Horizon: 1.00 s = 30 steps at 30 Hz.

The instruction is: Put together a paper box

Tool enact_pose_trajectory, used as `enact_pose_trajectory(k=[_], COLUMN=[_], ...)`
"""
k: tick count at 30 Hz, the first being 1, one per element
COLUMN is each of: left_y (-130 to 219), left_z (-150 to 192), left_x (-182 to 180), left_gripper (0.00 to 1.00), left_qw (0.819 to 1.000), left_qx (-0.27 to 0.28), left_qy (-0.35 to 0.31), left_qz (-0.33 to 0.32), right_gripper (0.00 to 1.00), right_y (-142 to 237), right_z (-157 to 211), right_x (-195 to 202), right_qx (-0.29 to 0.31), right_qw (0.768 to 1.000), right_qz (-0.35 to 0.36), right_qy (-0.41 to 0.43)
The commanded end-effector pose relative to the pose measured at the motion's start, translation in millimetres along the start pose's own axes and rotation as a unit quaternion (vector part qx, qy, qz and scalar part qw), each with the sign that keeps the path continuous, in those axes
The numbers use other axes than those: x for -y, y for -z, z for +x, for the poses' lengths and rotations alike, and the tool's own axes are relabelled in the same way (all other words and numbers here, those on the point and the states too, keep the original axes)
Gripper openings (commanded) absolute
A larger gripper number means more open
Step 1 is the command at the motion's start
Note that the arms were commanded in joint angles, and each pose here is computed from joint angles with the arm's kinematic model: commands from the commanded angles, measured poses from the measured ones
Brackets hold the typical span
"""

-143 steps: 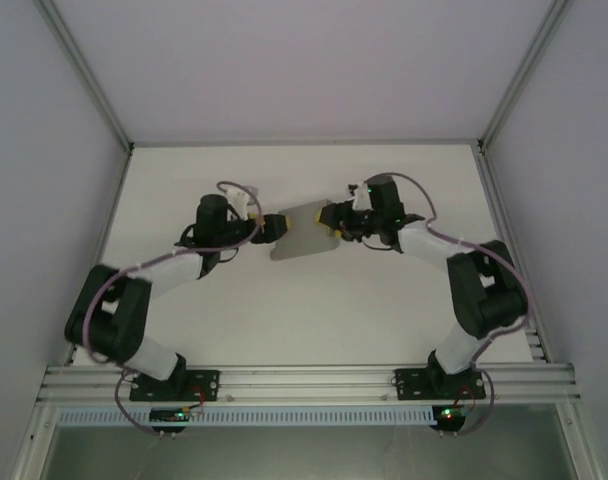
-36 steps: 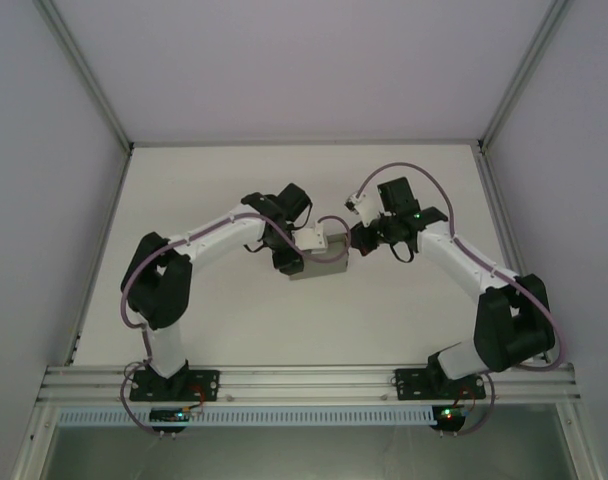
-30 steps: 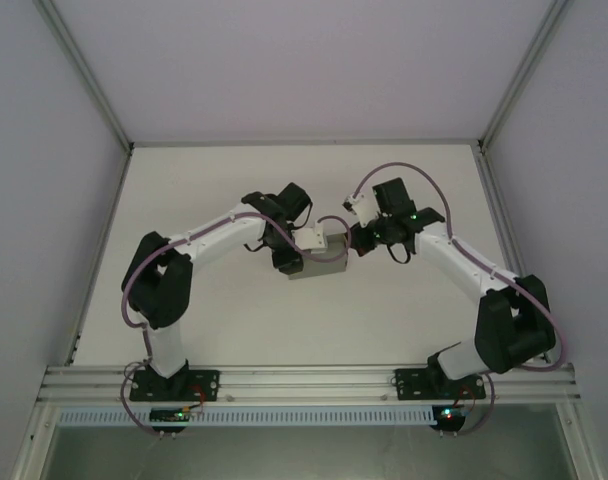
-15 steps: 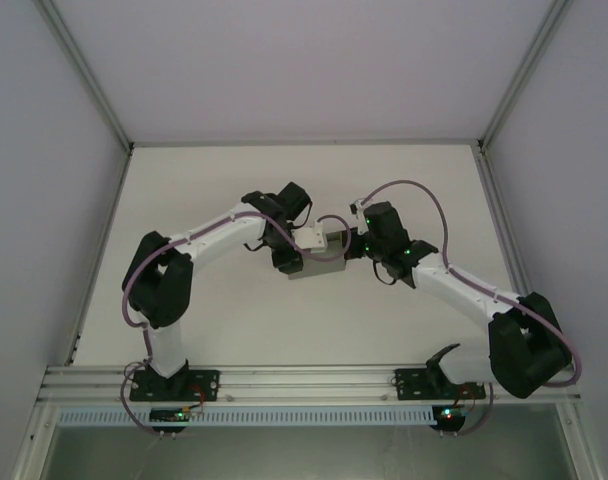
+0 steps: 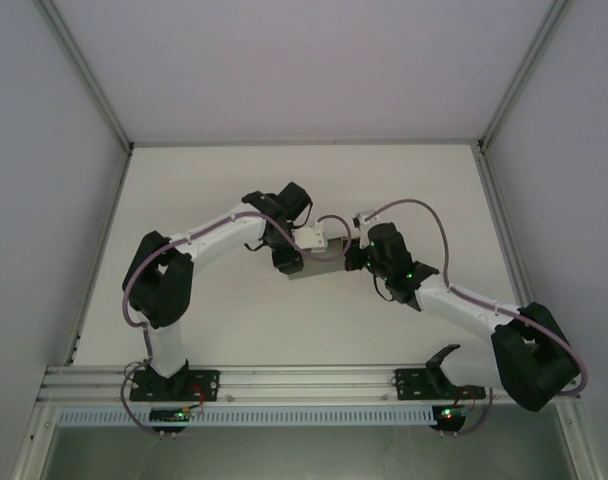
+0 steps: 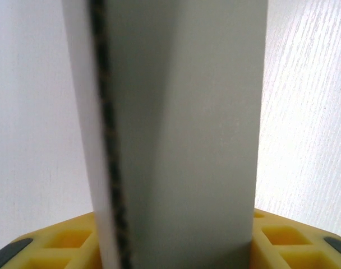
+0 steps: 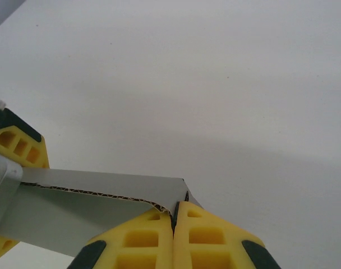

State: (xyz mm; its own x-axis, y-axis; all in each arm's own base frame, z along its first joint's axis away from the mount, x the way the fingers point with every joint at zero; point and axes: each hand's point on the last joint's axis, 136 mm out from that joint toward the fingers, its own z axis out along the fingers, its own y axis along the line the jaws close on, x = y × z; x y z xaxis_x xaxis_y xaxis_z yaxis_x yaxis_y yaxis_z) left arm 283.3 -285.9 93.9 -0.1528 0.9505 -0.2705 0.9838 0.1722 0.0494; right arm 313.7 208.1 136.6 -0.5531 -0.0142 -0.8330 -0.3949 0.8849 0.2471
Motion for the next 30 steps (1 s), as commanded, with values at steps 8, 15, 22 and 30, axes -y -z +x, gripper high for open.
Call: enact_pose_trajectory(k=[8, 15, 22, 30], left_y=[23, 52, 76, 72], left_z=[-20, -18, 18, 29], left_x=[0, -8, -19, -5], left_gripper=[0.89, 0.99, 0.97, 0.68], left_qw=[0.999, 0.991, 0.954, 0.946], left_qx=[0.043, 0.085, 0.106, 0.121], left_qy=[-0.003, 0.066, 0.219, 0.256], left_qz=[-0.021, -0.085, -0.177, -0.16], right_gripper=[0.0, 0.0, 0.0, 0.0], right_y=[3, 6, 3, 2], right_z=[36, 31, 31, 29], right_x=[3, 4, 5, -3], right_qx=[-0.048, -0.04, -0.053, -0.085], right_qw=[0.997, 0.992, 0.989, 0.986], right_qz=[0.034, 0.095, 0.12, 0.125], right_qy=[0.041, 0.074, 0.066, 0.067])
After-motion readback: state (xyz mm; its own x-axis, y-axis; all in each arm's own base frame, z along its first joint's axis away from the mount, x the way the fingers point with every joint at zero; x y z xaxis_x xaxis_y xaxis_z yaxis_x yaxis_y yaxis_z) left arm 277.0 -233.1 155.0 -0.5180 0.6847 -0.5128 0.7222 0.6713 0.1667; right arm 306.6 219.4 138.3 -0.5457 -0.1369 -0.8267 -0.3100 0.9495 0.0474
